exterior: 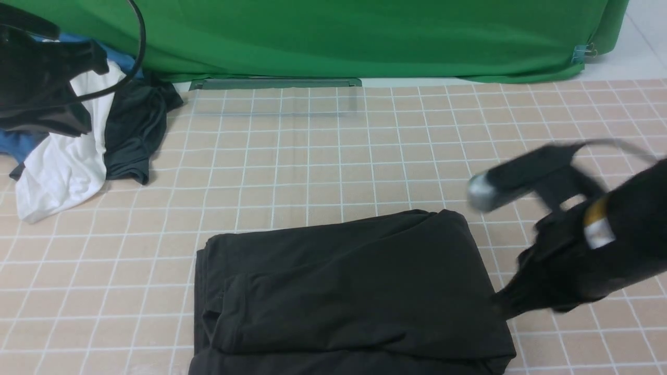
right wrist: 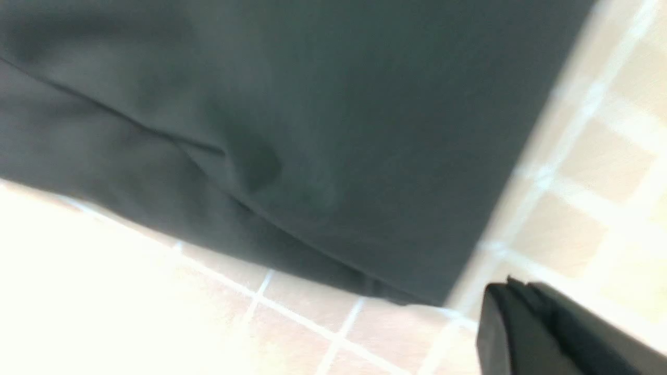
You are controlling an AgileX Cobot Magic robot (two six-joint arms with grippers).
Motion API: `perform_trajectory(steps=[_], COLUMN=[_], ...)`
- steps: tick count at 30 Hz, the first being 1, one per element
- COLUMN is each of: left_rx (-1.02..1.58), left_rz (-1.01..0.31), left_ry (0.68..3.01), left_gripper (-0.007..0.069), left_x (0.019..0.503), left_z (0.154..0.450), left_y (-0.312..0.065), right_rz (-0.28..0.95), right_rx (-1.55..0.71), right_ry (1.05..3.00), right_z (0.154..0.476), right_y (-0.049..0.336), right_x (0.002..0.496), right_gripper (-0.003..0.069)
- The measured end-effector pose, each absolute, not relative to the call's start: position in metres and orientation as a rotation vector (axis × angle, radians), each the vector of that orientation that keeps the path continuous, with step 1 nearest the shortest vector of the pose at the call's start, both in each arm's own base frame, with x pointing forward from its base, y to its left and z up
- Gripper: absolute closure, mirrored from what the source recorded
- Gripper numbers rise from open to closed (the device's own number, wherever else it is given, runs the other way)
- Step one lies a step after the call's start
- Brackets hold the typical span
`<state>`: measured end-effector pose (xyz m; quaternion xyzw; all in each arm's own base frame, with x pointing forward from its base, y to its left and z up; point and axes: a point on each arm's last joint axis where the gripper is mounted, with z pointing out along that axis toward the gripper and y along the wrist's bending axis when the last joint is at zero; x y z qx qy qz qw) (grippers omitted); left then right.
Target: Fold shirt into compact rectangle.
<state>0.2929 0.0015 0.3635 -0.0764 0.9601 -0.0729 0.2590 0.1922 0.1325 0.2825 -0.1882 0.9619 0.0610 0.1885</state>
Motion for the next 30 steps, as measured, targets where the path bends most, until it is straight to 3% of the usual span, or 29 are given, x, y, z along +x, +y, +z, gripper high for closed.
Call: perform_trajectory(steps=[4, 7, 13, 18, 22, 27, 30], left_rx=[-0.207, -0.207, -0.21, -0.212, -0.212, -0.212, -0.212], left_rz=[-0.198, -0.2, -0.209, -0.221, -0.221, -0.221, -0.221], left_ry=[2.611, 2.621, 2.628, 2.634, 2.638, 2.642, 2.642], left_gripper=[0.0609, 0.0609, 0.0609, 0.0609, 0.0609, 0.0609, 0.0609], left_x=[0.292, 0.291, 0.291, 0.29, 0.29, 0.29, 0.29], left_z=[0.363, 0.363, 0.362, 0.362, 0.362, 0.362, 0.362], left_y=[0.001, 0.001, 0.001, 0.0, 0.0, 0.0, 0.0], right_rz=[0.228, 0.314, 0.397, 0.353, 0.225, 0.057, 0.018], right_rx=[-0.487, -0.412, -0.345, -0.383, -0.456, -0.472, -0.445], right_ry=[2.473, 2.327, 2.3, 2.395, 2.516, 2.631, 2.678], right_z=[0.336, 0.358, 0.348, 0.307, 0.248, 0.183, 0.155], right_y=[0.101, 0.082, 0.088, 0.131, 0.166, 0.173, 0.168], right_x=[0.155, 0.129, 0.133, 0.192, 0.245, 0.277, 0.29], right_gripper=[0.0632, 0.0632, 0.0632, 0.0632, 0.0632, 0.0632, 0.0632])
